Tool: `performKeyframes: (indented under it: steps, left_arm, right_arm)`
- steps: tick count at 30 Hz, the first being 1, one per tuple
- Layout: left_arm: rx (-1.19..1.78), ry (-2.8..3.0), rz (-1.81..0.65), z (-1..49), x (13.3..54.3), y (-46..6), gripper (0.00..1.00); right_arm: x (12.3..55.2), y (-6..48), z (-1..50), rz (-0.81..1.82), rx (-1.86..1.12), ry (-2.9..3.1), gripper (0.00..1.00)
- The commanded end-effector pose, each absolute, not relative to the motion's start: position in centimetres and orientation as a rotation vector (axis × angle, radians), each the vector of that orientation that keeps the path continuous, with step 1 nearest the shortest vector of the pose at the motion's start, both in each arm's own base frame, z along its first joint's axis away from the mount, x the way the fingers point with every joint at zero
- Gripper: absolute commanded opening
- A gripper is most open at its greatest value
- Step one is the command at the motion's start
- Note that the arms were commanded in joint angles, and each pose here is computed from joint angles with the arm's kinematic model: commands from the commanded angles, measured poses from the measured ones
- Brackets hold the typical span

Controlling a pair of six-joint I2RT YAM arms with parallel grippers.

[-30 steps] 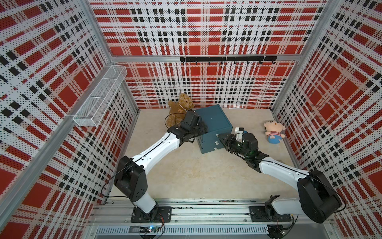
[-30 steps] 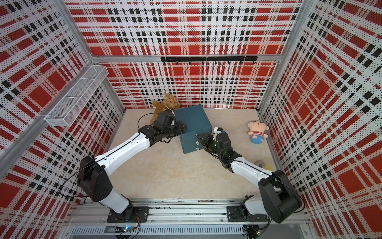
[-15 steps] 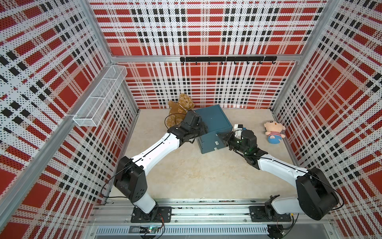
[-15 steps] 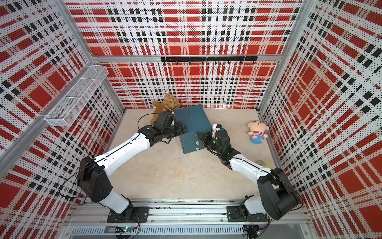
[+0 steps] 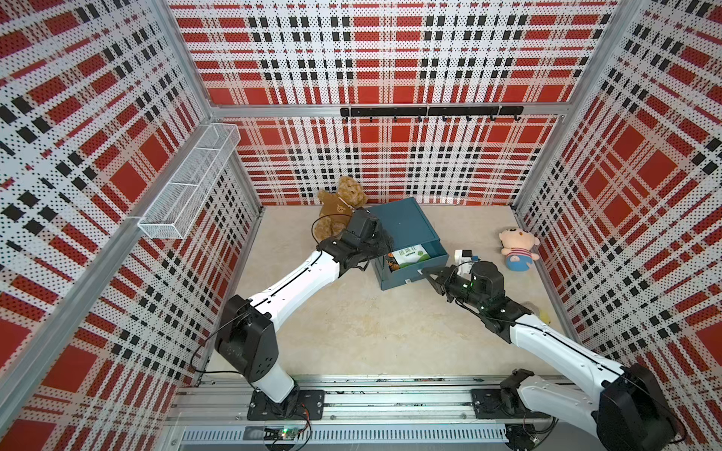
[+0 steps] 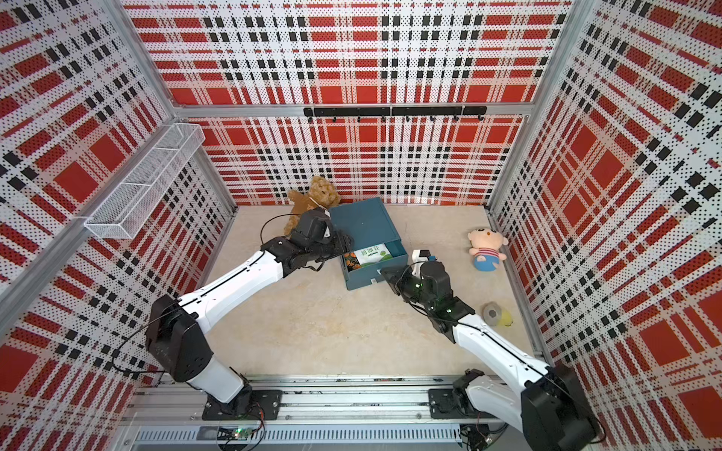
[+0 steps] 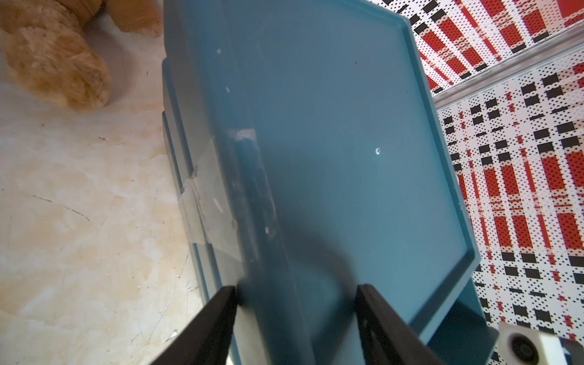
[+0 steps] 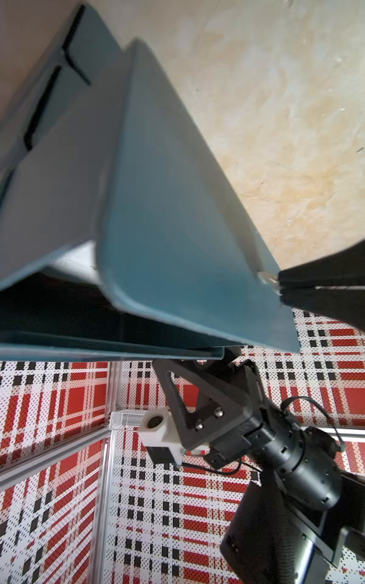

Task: Take the seed bags out of the drawer
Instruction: Open the drawer in the storage box.

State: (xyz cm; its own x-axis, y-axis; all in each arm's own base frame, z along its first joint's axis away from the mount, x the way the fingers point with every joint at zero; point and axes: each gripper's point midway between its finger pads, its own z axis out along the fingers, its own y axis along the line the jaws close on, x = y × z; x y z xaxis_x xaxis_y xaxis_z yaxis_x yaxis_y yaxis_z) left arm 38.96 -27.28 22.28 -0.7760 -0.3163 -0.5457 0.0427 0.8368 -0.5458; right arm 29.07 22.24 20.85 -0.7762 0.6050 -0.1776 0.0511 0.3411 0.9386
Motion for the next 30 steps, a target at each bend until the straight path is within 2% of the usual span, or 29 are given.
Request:
performKeyframes:
  steps: [1,11,30]
  left_arm:
    - [-0.142,2.485,-0.687,19.1,36.9,-27.8,0.65]
    - [-0.155,2.486,-0.683,19.0,36.9,-27.7,0.65]
    - [-0.154,2.506,-0.675,18.1,36.5,-28.5,0.64]
  right_arm:
    - [26.5,22.2,17.8,1.413,0.555,2.272,0.0]
    - [24.3,20.4,17.1,1.36,0.57,2.309,0.0]
    - [23.5,18.9,17.8,1.333,0.549,2.317,0.0]
